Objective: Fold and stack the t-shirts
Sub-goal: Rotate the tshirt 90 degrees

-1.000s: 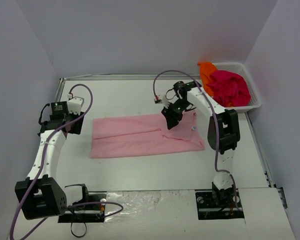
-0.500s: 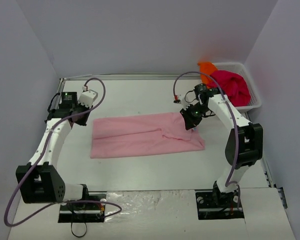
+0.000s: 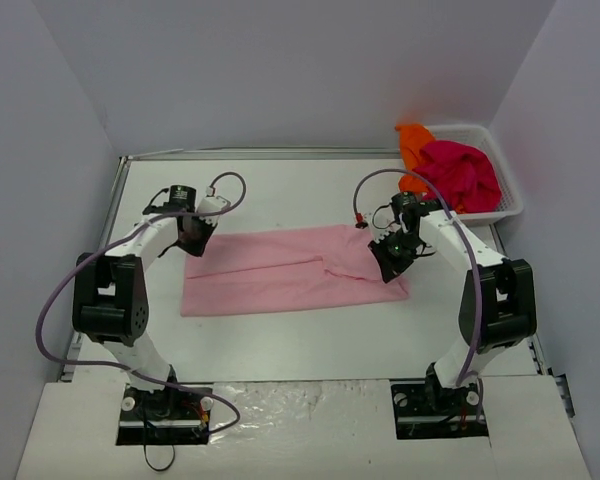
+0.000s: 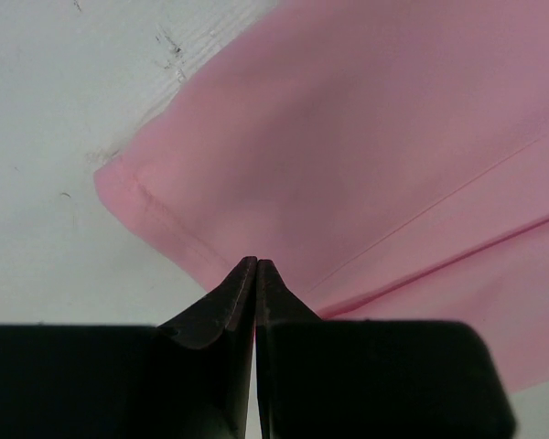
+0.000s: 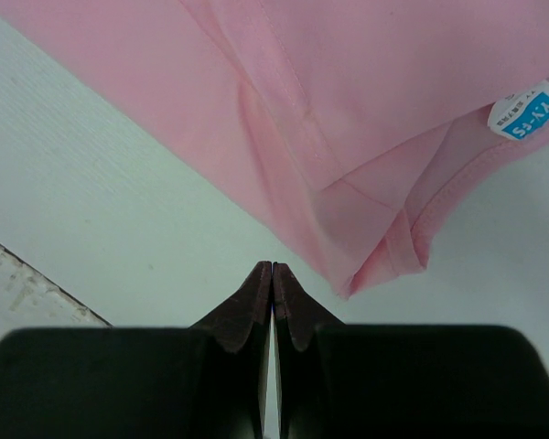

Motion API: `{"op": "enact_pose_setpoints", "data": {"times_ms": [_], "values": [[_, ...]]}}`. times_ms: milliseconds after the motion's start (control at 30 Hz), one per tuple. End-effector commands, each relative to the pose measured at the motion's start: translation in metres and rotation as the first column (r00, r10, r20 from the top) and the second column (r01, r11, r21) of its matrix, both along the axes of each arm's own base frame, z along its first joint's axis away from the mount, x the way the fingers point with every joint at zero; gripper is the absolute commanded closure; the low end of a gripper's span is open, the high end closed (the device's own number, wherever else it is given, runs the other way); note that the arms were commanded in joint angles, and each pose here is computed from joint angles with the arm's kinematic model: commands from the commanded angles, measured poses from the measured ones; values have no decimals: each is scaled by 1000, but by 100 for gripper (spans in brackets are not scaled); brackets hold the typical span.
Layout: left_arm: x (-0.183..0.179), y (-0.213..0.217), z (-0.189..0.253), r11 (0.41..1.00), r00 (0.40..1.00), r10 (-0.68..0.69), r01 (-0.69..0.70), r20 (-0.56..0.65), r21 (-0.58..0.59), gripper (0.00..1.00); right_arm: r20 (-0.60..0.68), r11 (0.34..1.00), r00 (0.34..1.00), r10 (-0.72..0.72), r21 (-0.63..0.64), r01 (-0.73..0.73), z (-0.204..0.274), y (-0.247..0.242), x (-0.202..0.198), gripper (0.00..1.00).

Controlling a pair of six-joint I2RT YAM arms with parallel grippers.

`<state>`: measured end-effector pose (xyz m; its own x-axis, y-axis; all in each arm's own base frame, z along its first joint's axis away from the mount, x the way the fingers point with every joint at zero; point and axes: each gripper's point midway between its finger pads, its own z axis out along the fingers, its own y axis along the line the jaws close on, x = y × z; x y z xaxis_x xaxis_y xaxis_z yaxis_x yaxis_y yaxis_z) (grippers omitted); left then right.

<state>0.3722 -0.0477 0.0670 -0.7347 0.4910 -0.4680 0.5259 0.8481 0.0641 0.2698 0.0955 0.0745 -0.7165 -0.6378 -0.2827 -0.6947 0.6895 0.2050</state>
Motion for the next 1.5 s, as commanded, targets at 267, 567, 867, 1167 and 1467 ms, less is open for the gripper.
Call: {"op": "enact_pose_setpoints", "data": {"times_ms": [267,567,867,1167,1467], "values": [[32,-8,4,999,997,-6,9,79,-41,98,-130,992,989,-68,-115,53,-39,-24,-7,100],[36,-9,-12,999,1000,-6,7,28,-41,98,-193,989,979,-73,-142,45,-59,-27,-10,100],[26,11,-27,996,999,27,-24,-38,85,98,-227,982,970,-91,-183,50,-80,-31,-6,100],[-1,28,-43,984,993,65,-48,-96,172,98,-222,974,969,-104,-220,54,-95,-32,23,100],[-22,38,-63,974,984,80,-43,-159,223,98,-185,973,976,-111,-221,69,-98,-28,54,100]]}}
